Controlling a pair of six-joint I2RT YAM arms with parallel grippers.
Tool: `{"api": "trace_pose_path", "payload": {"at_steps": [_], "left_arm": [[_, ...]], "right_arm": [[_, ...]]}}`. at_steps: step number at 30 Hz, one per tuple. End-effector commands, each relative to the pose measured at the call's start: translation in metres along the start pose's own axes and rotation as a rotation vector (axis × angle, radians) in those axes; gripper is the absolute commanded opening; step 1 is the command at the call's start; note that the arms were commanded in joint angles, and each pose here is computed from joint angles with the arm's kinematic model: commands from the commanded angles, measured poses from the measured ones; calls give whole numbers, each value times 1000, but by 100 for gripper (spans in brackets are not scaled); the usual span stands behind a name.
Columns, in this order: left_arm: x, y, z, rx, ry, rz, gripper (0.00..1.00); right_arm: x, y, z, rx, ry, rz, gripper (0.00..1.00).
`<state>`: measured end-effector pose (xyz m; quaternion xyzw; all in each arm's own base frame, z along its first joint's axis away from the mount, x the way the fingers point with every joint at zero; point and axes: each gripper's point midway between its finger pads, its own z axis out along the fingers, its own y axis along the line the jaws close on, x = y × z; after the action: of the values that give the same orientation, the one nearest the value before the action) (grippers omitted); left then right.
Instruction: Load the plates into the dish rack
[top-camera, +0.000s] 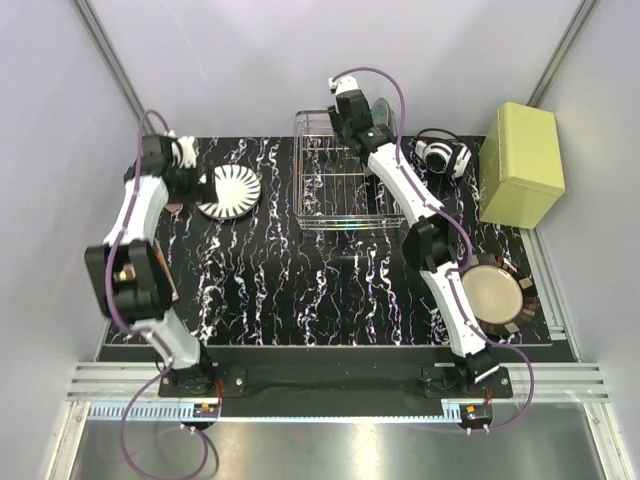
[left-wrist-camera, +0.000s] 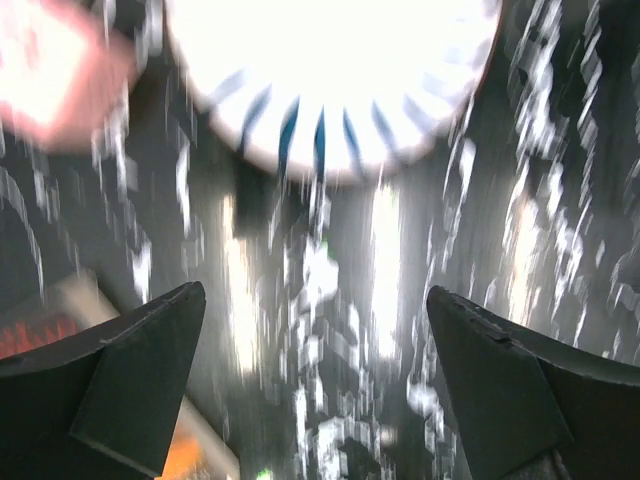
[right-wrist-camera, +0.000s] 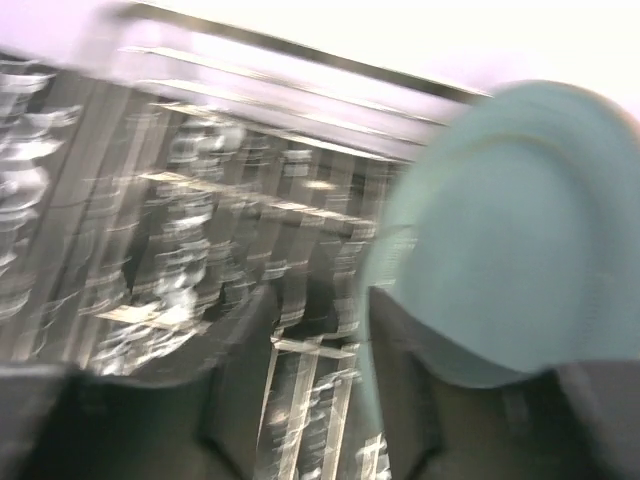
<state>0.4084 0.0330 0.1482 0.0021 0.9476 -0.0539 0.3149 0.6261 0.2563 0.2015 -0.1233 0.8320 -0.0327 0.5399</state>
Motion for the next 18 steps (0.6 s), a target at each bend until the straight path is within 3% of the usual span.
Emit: {"api": "trace_pose_path", "payload": {"at_steps": [1, 2, 3, 4, 5, 6, 8, 11, 12, 14, 18], "left_arm": [[-41, -11, 38, 133, -42, 18, 89], [-42, -11, 57, 162, -23, 33, 81], [-43, -11, 66, 180, -15, 43, 61], [-44, -10, 74, 187, -8, 50, 22], [-49, -7, 89, 186, -1, 70, 3], [-52, -4, 96, 176, -1, 76, 0], [-66, 2, 114, 160, -14, 104, 0], [-77, 5, 127, 154, -17, 153, 3], [-75, 4, 129, 153, -8, 171, 21], [-71, -2, 128, 172, -1, 206, 69], [-56, -28, 107, 302, -11, 263, 80]], "right_arm": [[-86, 49, -93, -343, -130, 73, 59], [-84, 56, -100, -391, -113, 83, 62], [-77, 62, -106, -440, -79, 76, 64], [-76, 70, -118, -509, -67, 74, 67], [-74, 72, -122, -525, -53, 76, 71], [-70, 72, -124, -529, -39, 78, 73], [-67, 72, -130, -540, -23, 75, 82], [-61, 70, -132, -533, 1, 71, 86], [-60, 69, -132, -530, 6, 71, 86], [-60, 68, -133, -530, 5, 68, 86], [-54, 68, -131, -522, 24, 61, 87]]}}
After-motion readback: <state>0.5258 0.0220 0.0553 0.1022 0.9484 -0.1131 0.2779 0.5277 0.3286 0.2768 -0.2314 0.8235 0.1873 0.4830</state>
